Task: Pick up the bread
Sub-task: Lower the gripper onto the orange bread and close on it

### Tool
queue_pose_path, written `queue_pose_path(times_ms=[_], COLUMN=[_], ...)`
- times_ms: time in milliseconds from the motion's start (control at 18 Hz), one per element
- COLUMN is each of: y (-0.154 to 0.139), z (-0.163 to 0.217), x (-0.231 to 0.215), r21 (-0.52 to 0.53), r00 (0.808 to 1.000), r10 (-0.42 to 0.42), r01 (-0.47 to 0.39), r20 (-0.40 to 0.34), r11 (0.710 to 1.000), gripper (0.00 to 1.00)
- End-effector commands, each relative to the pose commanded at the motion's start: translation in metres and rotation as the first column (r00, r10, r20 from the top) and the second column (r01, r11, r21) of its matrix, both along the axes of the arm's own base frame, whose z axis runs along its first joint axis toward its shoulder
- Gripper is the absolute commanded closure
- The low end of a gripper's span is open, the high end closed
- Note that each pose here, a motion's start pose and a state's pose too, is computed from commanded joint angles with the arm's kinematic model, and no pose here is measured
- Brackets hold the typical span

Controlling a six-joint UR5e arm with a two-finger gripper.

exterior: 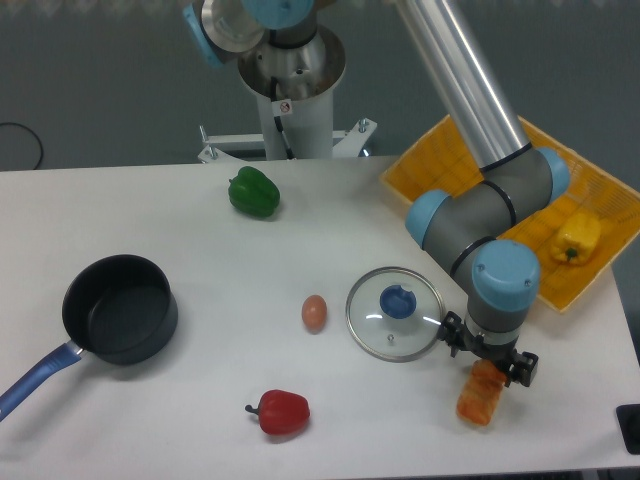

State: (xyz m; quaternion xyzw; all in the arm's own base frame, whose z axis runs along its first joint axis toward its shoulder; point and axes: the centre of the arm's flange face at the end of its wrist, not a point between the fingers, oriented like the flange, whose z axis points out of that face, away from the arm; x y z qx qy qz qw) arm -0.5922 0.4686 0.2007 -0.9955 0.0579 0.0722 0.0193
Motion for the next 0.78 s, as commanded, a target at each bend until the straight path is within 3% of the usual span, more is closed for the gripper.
queue_pose_path(times_ms=[444,667,778], y=[0.0011,-0.0025,-0.0026], z=[-0.007,-0.0072,-0.0073], x=[-0.0045,-0.0073,-0.0072], r21=[0.003,0.002,-0.001], r00=[1.0,0.999,0.999], r10=[-0.023,-0.033,-0.044], r01=[0.023,0.033,0.044], r20=[-0.013,-0.017,-0.016], r11=[1.0,0.999,0.999], gripper=[0.0,0.15,0.28])
